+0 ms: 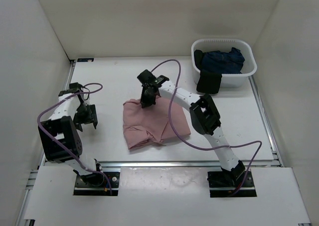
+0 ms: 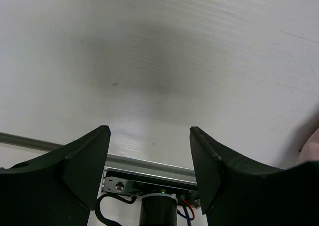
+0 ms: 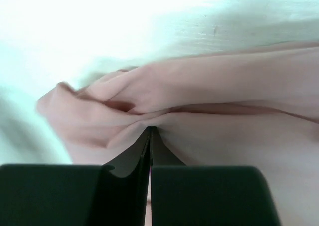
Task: Fold and stack the trousers
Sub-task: Fold the trousers
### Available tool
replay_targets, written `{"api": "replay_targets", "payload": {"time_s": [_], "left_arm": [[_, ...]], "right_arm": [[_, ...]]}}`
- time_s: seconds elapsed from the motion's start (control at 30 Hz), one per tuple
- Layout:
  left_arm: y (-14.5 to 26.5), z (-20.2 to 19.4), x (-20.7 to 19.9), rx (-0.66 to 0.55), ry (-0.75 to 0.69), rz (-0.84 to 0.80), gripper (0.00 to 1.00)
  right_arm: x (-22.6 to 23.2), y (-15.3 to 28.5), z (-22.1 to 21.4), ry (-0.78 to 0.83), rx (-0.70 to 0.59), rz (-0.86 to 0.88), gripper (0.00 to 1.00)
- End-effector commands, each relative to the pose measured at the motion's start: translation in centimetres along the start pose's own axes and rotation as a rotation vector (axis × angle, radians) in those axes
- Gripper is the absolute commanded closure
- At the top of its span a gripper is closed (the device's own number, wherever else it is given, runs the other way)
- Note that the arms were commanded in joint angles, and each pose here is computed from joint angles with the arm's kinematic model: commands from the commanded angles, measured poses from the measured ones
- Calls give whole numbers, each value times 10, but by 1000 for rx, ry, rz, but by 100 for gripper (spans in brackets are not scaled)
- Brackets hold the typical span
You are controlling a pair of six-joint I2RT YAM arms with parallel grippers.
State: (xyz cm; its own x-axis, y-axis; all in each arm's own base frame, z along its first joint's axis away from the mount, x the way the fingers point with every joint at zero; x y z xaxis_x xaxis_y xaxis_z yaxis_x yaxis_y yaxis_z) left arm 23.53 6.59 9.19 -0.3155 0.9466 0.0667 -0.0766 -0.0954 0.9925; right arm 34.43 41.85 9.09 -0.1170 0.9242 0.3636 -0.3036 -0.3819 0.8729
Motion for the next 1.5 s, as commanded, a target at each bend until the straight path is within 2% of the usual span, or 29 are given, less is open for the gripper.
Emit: {"api": "replay_targets", "payload": {"time_s": [0.0,0.07,0.1,0.2,0.23,0.37,0.47,0.57,0.6,0.7,0.87,0.93,1.03,1.07,1.13,1.17,1.2,1.23,1.27,1.3,1.33,1.4,1.47], "left_arm": [[14,3,9,-67,22,23,23],[14,3,9,-67,22,23,23],[14,3,9,-67,22,23,23],[17,1,9,-67,22,23,23],[17,1,10,-68,23,32,23],[19,-1,16,-79,33,53,23],[19,-3,17,-80,34,64,23],[21,-3,18,-89,35,63,22],[21,-3,20,-88,45,64,22],[21,-3,17,-87,44,43,22],[18,-1,14,-75,43,24,22],[24,5,12,-91,44,12,22],[32,8,10,-126,45,-10,22],[35,8,10,-135,46,-11,22],[40,8,9,-160,47,-22,22],[41,8,9,-161,47,-22,22],[44,8,9,-174,48,-23,22],[46,8,10,-185,49,-24,22],[46,11,9,-197,50,-24,22],[49,13,10,-218,51,-26,22],[51,13,11,-228,53,-15,22],[57,19,13,-267,57,-5,21],[62,24,18,-298,71,9,20]], "right_arm": [[-26,-26,-23,-125,108,-133,100],[-38,-33,-15,-186,85,-151,100],[-55,-38,-4,-253,39,-209,100],[-68,-19,27,-364,-132,-260,100],[-68,-4,50,-397,-227,-253,100],[-57,15,86,-438,-327,-199,100],[-46,14,94,-378,-286,-150,100],[-38,15,82,-287,-211,-85,100],[-27,28,89,-252,-239,-17,99],[-23,44,80,-126,-238,17,95],[-15,60,61,-8,-151,55,88],[-11,86,54,85,-162,51,82],[-17,137,39,179,-237,11,44],[-19,177,40,175,-309,24,25],[-64,192,28,168,-309,-82,13],[-76,228,26,164,-367,-80,1],[-101,235,19,165,-356,-144,1],[-137,249,14,109,-327,-222,1],[-157,276,8,70,-356,-252,1],[-180,285,0,30,-336,-308,1],[-218,313,-10,-50,-360,-412,1],[-260,342,-23,-136,-408,-558,1],[-284,369,-48,-207,-484,-641,1]]}}
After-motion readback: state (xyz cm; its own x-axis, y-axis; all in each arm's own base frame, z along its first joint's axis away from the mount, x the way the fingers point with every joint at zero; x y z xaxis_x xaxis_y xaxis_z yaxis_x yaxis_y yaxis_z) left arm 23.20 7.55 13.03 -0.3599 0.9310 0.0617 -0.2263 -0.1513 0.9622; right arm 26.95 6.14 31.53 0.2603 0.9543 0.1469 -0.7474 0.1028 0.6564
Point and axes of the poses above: each gripper's point midway between its finger pads, its own y axis back along the fingers, its own x axis along the line the jaws close on, z = x × y, the point moved 3 cm from there along y, back along the fingers, and after that the axes turned 5 degrees about y, right-handed, at the moved point
